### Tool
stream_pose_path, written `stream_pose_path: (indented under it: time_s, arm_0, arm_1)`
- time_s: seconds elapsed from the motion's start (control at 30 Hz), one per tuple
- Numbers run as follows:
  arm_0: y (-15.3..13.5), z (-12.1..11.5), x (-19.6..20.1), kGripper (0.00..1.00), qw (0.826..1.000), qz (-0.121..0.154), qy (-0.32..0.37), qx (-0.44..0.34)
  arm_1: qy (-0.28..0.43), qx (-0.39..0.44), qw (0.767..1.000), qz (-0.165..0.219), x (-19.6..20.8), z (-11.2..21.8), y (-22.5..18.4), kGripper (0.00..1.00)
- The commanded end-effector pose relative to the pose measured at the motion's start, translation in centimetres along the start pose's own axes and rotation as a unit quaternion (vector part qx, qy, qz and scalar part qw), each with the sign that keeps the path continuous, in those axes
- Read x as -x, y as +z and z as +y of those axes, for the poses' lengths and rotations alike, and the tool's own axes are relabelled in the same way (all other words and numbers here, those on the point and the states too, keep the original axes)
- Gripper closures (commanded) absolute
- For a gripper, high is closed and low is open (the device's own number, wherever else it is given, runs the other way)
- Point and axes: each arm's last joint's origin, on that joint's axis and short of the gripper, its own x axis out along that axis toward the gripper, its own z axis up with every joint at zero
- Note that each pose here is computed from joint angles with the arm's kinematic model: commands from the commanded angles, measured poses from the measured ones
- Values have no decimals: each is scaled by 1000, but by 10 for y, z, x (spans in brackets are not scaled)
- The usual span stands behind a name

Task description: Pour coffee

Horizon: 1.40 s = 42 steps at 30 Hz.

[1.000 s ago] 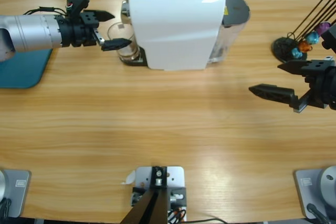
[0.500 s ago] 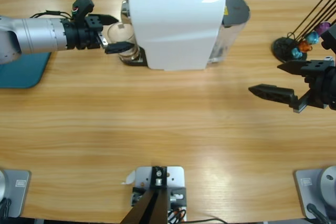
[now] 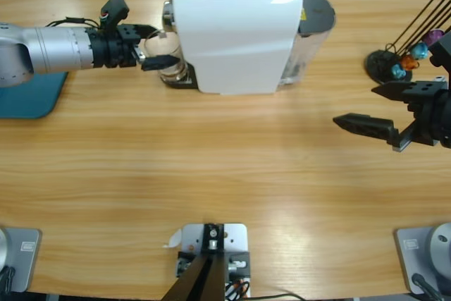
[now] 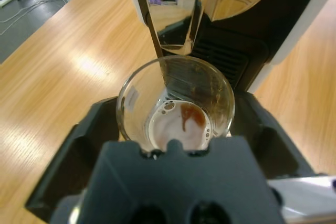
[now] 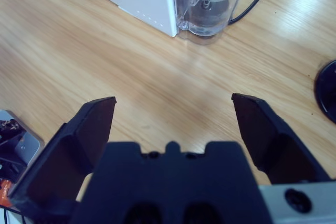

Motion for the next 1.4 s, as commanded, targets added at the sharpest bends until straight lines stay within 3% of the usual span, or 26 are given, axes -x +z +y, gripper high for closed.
stream_pose_path:
  time_s: [0.03, 0.2, 0.4, 0.47, 0.6, 0.73, 1.07, 1.17, 1.3, 1.4]
  arm_0:
    - [-23, 2, -2, 1000, 999, 12, -24, 22]
    - [-27, -1, 4, 1000, 999, 15, -17, 23]
    - [-30, -1, 35, 1000, 997, 15, 73, 18]
    - [-27, 1, 46, 1000, 993, 15, 115, 24]
    - [-11, 4, 79, 1000, 980, -10, 194, 37]
    - [-17, 0, 110, 1000, 964, -15, 252, 80]
    - [-61, -27, 180, 1000, 894, 60, 410, 170]
    - [-67, -18, 186, 1000, 878, 71, 434, 187]
    - [-81, 3, 176, 1000, 864, 108, 443, 212]
    - [-87, 20, 173, 1000, 852, 115, 460, 221]
  arm_1:
    - [0, -2, 1000, 17, -8, -1, -1, 0]
    - [0, -2, 1000, 16, -8, -1, -1, 0]
    - [0, -2, 1000, 10, -5, -1, -2, 0]
    - [0, -2, 1000, 8, -4, -1, -2, 0]
    - [1, -2, 1000, 7, -3, -2, -3, 0]
    - [1, -1, 1000, 5, -2, -2, -4, 0]
    - [4, -1, 1000, -9, 9, -2, -9, 0]
    - [3, -1, 1000, -9, 11, -3, -9, 0]
    - [4, 0, 1000, -7, 14, -2, -10, 0]
    - [4, 0, 1000, -5, 13, -2, -9, 0]
